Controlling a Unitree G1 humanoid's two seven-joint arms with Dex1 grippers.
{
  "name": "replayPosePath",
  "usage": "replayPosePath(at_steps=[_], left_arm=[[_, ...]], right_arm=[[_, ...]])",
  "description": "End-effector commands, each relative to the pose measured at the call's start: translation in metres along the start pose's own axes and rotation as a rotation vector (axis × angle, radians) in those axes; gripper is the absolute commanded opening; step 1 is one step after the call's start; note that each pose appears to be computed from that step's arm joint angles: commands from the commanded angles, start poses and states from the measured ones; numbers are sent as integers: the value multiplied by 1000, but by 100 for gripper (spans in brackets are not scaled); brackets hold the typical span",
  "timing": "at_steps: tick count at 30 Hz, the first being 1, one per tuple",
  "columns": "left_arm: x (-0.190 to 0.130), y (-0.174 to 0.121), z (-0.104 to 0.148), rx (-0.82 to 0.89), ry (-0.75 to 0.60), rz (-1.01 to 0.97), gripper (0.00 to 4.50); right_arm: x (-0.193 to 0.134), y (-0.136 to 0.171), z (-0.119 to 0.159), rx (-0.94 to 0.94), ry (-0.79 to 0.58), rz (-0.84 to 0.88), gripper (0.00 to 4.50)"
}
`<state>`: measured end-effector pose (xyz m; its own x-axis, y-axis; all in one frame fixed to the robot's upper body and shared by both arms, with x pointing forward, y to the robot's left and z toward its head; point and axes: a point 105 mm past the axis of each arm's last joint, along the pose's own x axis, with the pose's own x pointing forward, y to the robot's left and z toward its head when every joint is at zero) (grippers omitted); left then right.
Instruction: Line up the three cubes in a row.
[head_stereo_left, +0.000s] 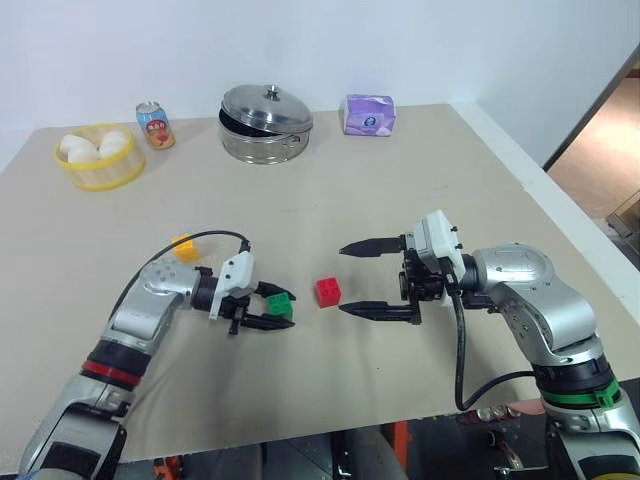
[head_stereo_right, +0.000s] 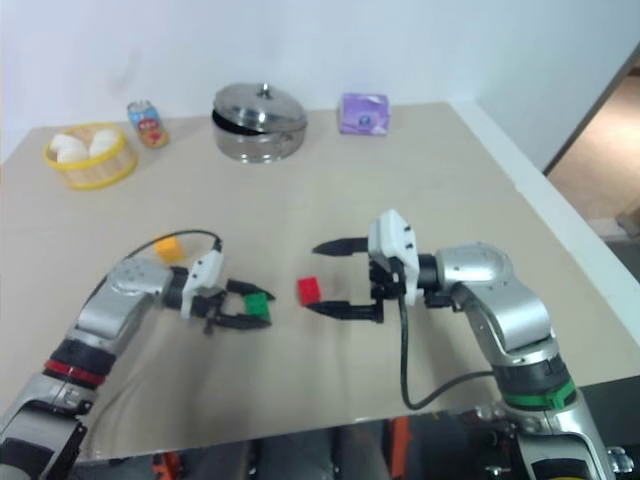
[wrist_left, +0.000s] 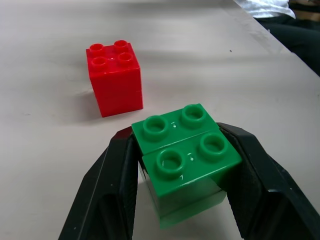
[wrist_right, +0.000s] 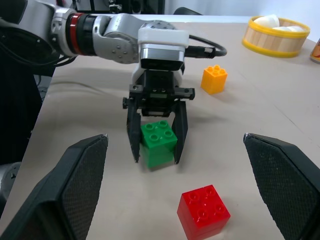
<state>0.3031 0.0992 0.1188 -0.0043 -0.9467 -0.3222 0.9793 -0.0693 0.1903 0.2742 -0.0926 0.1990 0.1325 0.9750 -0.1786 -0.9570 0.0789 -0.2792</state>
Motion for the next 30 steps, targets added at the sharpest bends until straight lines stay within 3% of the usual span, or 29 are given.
replayPosePath(at_steps=[1,10,30], left_arm=[[0,5,2,46,10,-30,181],[-3,23,2,63,19,-4,181],[-2,23,-7,76,77,-61,181]], right_arm=[[-1,2,8,-34,-6,5,450],[-2,3,8,-31,-2,1,450],[4,5,3,-6,12,33,450]])
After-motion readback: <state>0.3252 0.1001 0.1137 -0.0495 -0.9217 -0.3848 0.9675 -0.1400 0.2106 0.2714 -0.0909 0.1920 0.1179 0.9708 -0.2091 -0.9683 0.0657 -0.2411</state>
